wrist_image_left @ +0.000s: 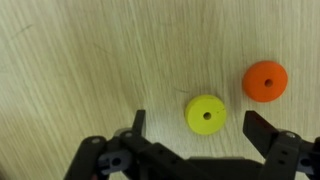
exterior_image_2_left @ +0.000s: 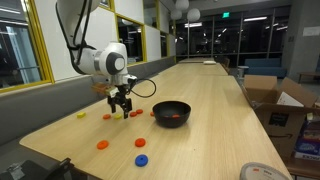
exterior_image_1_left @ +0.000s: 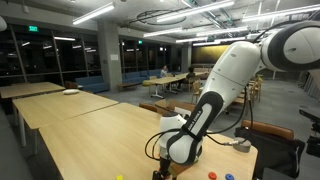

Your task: Put a round yellow block and two round orange blocks in the bowl then put the last round yellow block in the bowl

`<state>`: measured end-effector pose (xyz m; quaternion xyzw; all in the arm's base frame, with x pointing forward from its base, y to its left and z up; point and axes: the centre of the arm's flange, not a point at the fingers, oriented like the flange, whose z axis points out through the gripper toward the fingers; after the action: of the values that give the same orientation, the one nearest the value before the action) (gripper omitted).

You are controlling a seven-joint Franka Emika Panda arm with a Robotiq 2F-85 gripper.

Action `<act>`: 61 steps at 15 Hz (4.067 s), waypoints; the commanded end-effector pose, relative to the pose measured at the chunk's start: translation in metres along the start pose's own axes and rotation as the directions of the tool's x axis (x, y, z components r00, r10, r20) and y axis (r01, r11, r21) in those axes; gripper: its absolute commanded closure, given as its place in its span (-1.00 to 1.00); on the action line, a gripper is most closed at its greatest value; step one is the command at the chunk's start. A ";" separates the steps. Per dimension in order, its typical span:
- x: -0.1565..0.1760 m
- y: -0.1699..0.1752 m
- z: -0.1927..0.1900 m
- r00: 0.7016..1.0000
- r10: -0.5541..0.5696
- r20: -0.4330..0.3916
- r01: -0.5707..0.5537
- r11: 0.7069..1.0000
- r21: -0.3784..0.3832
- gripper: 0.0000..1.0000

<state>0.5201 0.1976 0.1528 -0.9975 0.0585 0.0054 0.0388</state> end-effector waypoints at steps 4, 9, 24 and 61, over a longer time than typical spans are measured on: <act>-0.013 -0.017 0.013 0.995 0.009 -0.097 -0.015 0.998 -0.057 -1.00; -0.015 -0.021 0.012 0.992 0.004 -0.129 -0.016 0.995 -0.094 -1.00; -0.015 -0.012 -0.002 0.992 0.031 -0.122 -0.041 0.996 -0.079 -1.00; 0.034 0.188 -0.121 0.799 0.493 -0.345 -0.515 0.857 0.032 0.67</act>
<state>0.5369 0.0175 0.2520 -0.9433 0.3000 -0.1416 -0.0110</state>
